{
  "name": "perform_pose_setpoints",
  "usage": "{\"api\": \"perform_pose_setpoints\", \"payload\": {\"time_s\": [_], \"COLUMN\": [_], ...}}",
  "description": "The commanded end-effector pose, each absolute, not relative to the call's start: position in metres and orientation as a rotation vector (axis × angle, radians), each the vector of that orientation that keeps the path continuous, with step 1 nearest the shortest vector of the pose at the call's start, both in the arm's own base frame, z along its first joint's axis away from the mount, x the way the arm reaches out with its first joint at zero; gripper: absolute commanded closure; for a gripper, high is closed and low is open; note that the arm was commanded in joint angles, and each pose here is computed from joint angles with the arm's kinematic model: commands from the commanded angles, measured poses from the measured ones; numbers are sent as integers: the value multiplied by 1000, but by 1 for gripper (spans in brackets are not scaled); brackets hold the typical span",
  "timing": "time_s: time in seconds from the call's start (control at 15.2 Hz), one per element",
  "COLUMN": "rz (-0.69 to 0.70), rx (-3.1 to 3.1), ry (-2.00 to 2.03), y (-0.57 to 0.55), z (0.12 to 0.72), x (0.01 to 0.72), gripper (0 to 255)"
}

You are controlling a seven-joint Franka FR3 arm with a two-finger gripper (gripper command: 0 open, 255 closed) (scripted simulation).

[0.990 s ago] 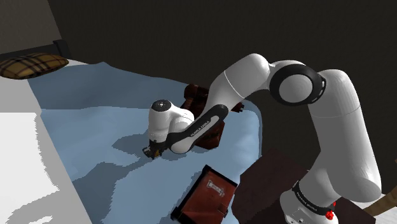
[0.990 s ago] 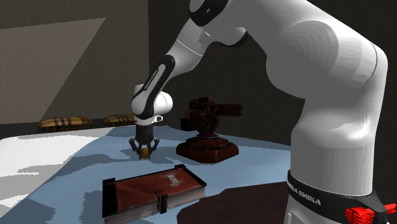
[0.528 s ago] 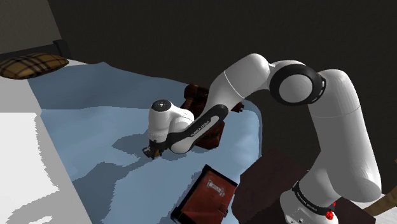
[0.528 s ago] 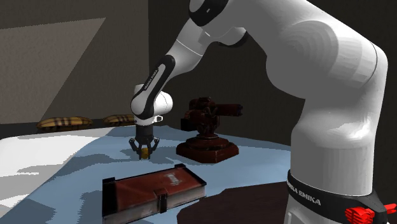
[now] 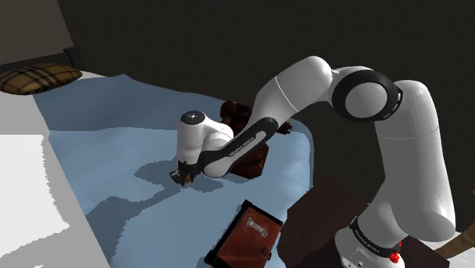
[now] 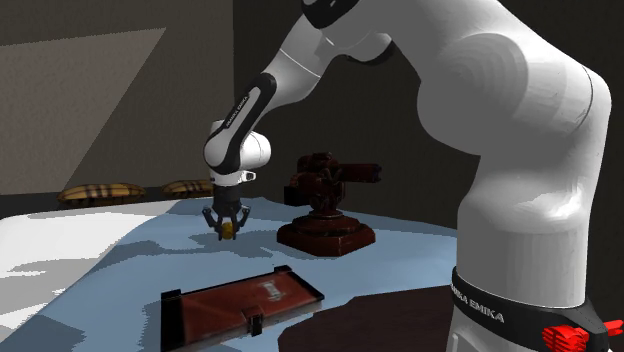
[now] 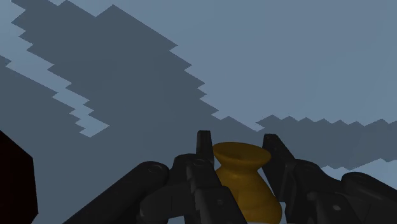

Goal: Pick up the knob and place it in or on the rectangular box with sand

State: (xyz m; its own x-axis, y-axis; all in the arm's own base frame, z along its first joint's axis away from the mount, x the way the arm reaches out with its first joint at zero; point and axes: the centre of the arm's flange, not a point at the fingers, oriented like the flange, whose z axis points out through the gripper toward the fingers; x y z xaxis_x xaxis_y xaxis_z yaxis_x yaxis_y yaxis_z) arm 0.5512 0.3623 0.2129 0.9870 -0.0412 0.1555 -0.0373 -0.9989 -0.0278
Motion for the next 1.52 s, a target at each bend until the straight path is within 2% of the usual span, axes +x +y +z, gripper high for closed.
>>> {"api": "perform_pose_setpoints", "payload": {"time_s": [0.0, 0.99, 1.45], "rz": [-244, -244, -244], "rx": [-3107, -3107, -3107], "ry": [61, 61, 61], "y": [362, 362, 345], "z": [223, 301, 299], "x": [552, 552, 462], "gripper": [255, 255, 255]}}
